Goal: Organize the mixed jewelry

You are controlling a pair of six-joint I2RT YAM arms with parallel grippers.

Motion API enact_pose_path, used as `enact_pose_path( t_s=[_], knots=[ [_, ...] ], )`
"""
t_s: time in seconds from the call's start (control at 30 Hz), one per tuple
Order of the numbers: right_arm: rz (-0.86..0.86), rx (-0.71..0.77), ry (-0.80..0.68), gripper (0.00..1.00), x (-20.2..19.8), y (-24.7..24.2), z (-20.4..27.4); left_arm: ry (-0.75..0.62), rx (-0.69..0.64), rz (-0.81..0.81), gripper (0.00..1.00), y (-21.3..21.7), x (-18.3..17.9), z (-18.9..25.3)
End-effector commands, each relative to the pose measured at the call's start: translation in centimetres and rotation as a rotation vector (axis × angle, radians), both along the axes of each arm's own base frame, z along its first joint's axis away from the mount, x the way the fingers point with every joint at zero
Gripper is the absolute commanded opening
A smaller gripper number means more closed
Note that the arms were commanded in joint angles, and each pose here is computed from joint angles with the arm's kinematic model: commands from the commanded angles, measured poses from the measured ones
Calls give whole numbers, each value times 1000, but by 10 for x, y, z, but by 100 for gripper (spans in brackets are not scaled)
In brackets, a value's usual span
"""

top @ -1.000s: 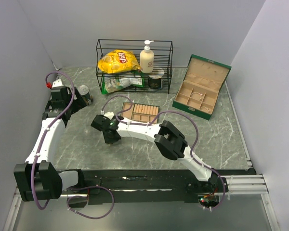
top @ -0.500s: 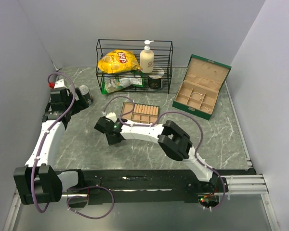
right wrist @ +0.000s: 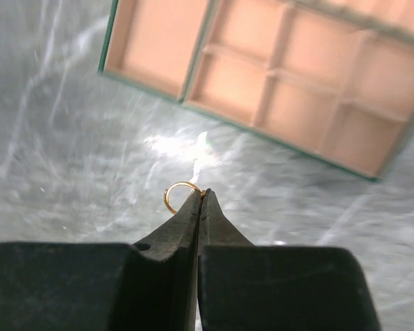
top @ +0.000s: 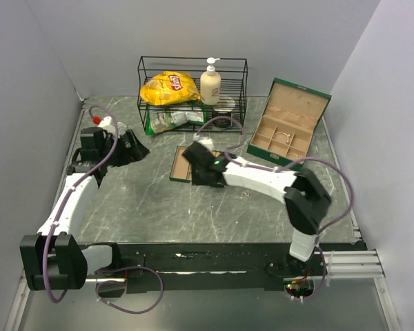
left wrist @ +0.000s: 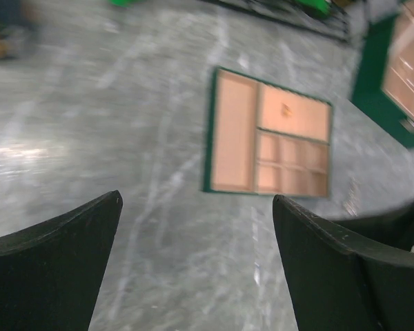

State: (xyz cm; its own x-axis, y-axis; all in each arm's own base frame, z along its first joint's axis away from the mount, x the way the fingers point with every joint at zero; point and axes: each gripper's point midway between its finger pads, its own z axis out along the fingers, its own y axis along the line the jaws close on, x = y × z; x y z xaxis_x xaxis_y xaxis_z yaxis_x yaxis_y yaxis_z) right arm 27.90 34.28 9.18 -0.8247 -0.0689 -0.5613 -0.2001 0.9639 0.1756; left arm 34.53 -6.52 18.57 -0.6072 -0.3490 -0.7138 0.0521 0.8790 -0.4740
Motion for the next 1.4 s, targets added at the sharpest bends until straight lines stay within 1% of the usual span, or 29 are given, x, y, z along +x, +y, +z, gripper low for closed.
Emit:
enact_pose_path(
  t_s=[0.0, 0.03, 0.1, 0.13, 0.2, 0.27, 0.3, 0.37, 0.43, 0.53, 0.63, 0.67, 0.73, 0.77, 0.87, 1.07, 1.3, 1.37],
  knots=[
    [-29, 136, -59, 0, 18, -20, 37, -74, -132, -220, 96, -55, -9, 21],
    [-37, 135, -43, 0, 16, -29, 29, -82, -149, -238, 96, -60, -10, 24],
    [-19, 223, -58, 0, 16, -27, 42, -93, -194, -273, 96, -73, -10, 27],
    [-33, 229, -47, 0, 17, -36, 36, -96, -209, -315, 96, -85, -14, 29],
    [-17, 292, -46, 0, 16, -34, 45, -95, -224, -369, 97, -105, -18, 27],
    [-22, 307, -44, 0, 16, -39, 45, -74, -251, -402, 98, -118, -23, 21],
    [-12, 331, -54, 0, 16, -37, 51, -91, -264, -422, 99, -125, -23, 23],
    [-21, 345, -63, 0, 17, -39, 51, -66, -288, -433, 99, -132, -24, 15],
    [-4, 393, -55, 0, 13, -34, 56, -50, -302, -439, 96, -137, -23, 10],
    [-5, 425, -52, 0, 12, -31, 57, -11, -308, -439, 91, -145, -18, -1],
    [0, 459, -48, 0, 9, -27, 58, 31, -326, -451, 82, -154, -18, -11],
    [-5, 468, -46, 0, 9, -27, 58, 46, -341, -448, 77, -157, -19, -13],
    [-9, 470, -43, 0, 8, -28, 55, 72, -358, -464, 71, -165, -21, -18],
    [-10, 478, -48, 0, 9, -27, 57, 75, -368, -467, 66, -169, -20, -18],
    [-22, 480, -49, 0, 9, -28, 55, 114, -366, -473, 54, -179, -21, -23],
    [-50, 475, -51, 0, 14, -30, 54, 165, -369, -498, 50, -195, -27, -30],
    [-75, 473, -55, 0, 18, -29, 54, 188, -378, -552, 50, -206, -38, -30],
    [-77, 469, -55, 0, 19, -29, 54, 206, -371, -556, 46, -207, -41, -34]
  ],
)
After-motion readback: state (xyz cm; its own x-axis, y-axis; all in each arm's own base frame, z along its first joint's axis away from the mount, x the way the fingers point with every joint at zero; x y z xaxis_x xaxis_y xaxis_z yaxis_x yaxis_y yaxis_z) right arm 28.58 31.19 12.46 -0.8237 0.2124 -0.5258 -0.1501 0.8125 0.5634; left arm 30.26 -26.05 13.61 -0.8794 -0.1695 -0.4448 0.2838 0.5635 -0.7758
